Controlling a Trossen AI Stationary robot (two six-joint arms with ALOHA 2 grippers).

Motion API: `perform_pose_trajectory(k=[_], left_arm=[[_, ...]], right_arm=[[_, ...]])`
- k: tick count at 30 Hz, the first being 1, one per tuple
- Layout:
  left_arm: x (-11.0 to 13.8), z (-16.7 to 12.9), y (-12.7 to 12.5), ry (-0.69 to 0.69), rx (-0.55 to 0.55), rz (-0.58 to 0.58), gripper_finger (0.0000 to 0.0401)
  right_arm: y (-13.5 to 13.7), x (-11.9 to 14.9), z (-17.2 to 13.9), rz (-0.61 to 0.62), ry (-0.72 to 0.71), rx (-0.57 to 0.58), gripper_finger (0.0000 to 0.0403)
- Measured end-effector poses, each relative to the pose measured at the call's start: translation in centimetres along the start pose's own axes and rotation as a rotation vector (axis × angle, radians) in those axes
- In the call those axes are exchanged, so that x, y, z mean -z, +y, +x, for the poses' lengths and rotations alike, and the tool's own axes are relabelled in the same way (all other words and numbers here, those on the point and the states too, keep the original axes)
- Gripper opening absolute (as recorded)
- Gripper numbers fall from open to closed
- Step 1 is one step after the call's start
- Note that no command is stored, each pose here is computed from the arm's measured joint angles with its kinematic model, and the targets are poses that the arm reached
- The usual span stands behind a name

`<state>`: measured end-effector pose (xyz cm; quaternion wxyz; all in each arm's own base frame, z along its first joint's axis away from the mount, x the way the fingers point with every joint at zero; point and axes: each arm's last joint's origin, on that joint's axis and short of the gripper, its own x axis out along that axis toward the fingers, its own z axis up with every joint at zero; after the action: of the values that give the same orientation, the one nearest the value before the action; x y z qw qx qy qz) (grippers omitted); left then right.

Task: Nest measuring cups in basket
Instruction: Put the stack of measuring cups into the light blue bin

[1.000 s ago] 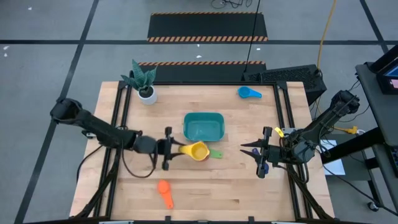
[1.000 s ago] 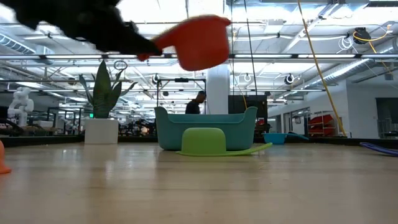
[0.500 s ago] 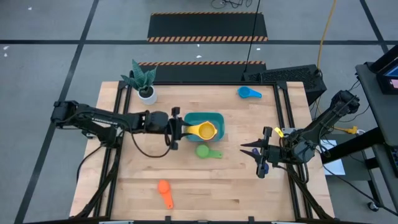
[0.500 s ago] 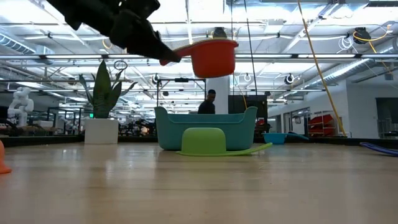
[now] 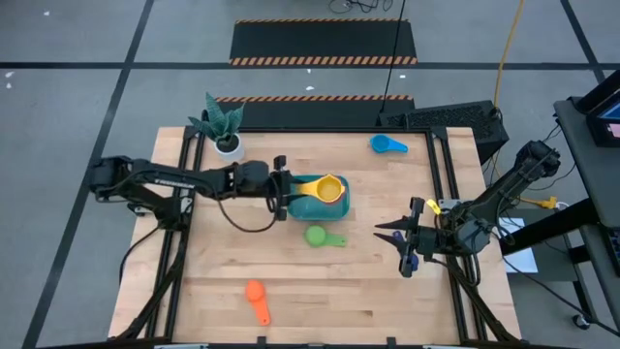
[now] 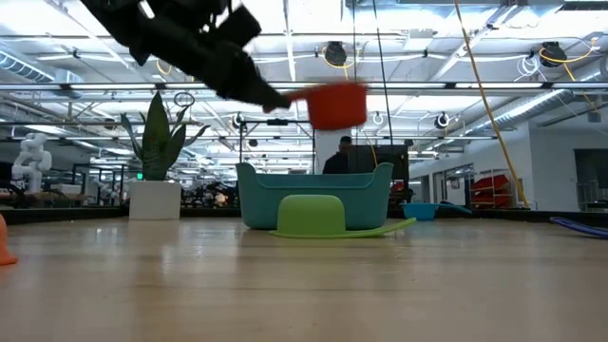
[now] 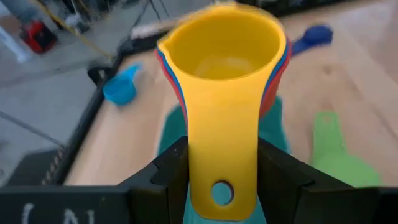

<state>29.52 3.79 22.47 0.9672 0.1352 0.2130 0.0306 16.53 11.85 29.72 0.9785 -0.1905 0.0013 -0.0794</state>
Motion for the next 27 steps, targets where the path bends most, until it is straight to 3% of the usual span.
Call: perform_pose_trajectory(k=[8, 27], left_arm=[[2.7, 2.7, 0.2, 0.115, 0.007, -0.026, 0.0151], [3.5, 4.1, 0.3, 0.111, 0.003, -0.057, 0.0152]], right_arm=[[-0.1, -0.1, 0.0, -0.002, -0.009, 0.004, 0.0073], [-0.1, -0.2, 0.0, 0.001, -0.012, 0.005, 0.0073]])
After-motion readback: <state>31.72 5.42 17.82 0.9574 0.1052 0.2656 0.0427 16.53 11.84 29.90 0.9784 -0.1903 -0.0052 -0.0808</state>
